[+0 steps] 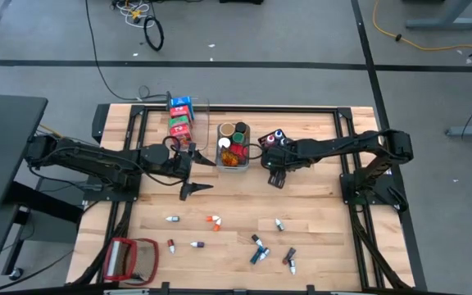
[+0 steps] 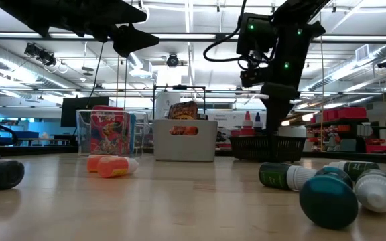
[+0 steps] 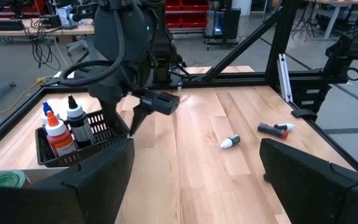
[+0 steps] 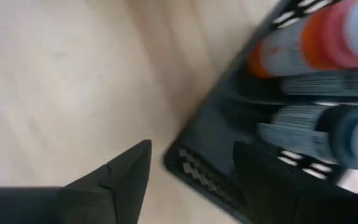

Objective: Pick & Place Kitchen Items
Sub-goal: Adjust the bins, then put the left black food coloring bottle into the black bin

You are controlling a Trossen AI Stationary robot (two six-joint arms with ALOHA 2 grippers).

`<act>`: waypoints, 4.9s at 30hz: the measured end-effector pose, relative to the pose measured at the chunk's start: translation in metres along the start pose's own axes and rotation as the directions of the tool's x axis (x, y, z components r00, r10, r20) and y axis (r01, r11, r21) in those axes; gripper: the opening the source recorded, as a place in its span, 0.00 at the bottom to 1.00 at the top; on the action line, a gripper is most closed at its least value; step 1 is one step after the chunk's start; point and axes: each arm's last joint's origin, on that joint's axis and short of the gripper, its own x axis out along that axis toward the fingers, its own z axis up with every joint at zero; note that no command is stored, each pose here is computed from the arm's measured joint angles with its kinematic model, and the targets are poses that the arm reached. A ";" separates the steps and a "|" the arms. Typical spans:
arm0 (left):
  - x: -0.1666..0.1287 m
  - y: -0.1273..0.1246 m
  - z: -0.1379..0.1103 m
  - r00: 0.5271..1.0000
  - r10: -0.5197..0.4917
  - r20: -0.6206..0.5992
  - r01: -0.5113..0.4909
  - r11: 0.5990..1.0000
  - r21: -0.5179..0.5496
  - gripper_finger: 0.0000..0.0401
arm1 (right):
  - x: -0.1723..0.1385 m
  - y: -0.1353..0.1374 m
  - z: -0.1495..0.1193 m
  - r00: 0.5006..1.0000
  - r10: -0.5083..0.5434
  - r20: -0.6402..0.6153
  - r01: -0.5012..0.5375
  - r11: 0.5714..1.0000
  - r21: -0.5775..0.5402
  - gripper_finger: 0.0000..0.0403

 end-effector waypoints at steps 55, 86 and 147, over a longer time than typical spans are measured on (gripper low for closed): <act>0.000 0.000 0.000 1.000 -0.003 0.000 0.003 1.000 -0.002 0.89 | -0.009 0.059 0.012 0.826 0.503 0.255 -0.465 0.863 -0.196 0.41; 0.000 0.000 0.000 1.000 -0.002 0.000 0.002 1.000 -0.028 0.89 | 0.004 0.053 -0.013 0.969 0.211 0.126 -0.194 0.972 -0.135 0.41; 0.000 0.000 0.001 1.000 0.002 0.011 -0.001 1.000 -0.027 0.89 | -0.076 0.081 -0.016 0.799 0.333 0.502 -0.149 0.917 -0.371 0.39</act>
